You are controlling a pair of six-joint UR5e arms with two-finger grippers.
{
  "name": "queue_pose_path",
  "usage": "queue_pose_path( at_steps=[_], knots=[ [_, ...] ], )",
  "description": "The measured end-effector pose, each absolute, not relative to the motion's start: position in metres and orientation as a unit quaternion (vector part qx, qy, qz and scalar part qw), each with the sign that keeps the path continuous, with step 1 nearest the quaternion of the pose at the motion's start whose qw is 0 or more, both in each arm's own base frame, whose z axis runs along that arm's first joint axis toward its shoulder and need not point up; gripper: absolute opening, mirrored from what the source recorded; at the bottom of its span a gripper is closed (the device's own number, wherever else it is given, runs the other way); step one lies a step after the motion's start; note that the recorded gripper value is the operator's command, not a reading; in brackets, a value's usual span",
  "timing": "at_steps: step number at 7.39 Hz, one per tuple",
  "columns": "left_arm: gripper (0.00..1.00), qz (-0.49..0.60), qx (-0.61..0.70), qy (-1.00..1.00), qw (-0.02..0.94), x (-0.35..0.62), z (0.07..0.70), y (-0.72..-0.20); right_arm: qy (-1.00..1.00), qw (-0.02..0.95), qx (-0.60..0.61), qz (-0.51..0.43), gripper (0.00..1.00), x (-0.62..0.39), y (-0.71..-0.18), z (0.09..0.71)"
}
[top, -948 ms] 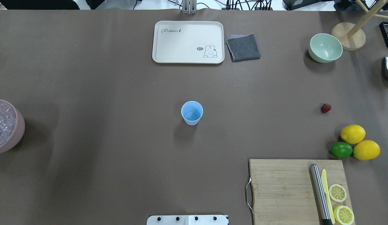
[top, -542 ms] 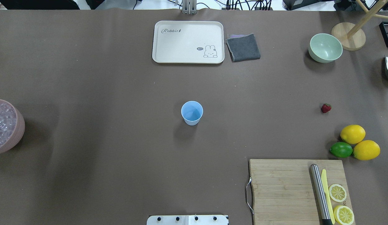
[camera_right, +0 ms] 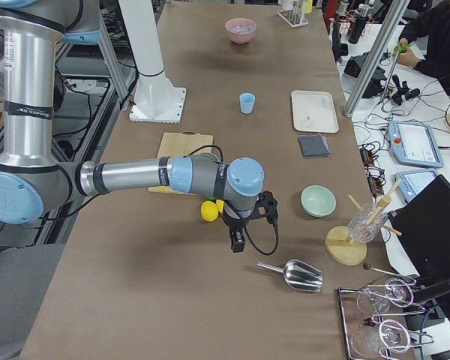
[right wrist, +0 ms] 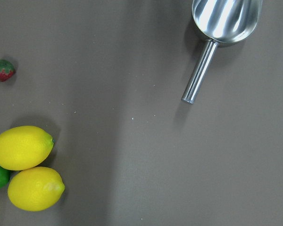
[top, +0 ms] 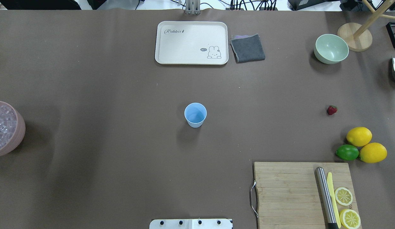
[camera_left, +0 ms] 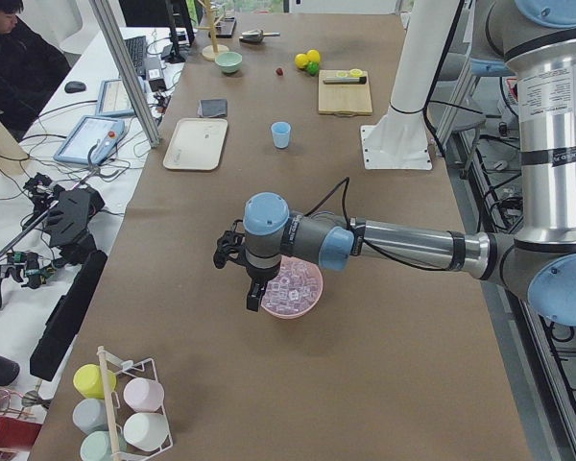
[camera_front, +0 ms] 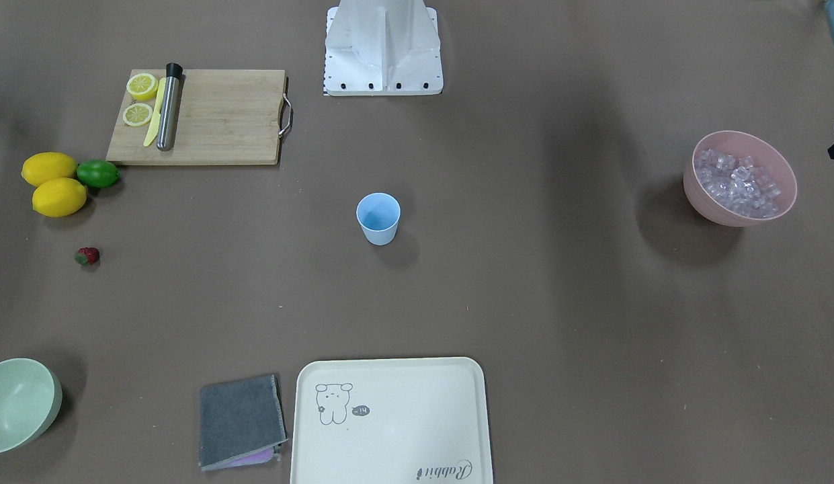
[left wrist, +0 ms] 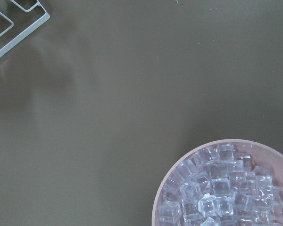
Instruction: Put ice and strawberries in cup
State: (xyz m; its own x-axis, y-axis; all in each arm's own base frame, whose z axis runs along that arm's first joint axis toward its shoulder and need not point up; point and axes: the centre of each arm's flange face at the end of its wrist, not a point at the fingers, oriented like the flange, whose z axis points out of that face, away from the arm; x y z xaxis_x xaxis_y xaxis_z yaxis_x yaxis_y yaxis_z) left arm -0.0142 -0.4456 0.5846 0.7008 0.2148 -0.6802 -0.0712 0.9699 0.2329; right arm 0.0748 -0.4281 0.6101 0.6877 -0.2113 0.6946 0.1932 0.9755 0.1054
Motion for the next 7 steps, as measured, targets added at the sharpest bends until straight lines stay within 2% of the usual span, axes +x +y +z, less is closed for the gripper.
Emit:
queue_pose_path(
  at_steps=[7],
  knots=[
    [0.97, 0.072, 0.084, 0.381, 0.918, -0.0141, 0.5917, -0.435, -0.383, 0.917, 0.012, -0.11, 1.0, 0.0741, -0.4237, 0.6125]
  ],
)
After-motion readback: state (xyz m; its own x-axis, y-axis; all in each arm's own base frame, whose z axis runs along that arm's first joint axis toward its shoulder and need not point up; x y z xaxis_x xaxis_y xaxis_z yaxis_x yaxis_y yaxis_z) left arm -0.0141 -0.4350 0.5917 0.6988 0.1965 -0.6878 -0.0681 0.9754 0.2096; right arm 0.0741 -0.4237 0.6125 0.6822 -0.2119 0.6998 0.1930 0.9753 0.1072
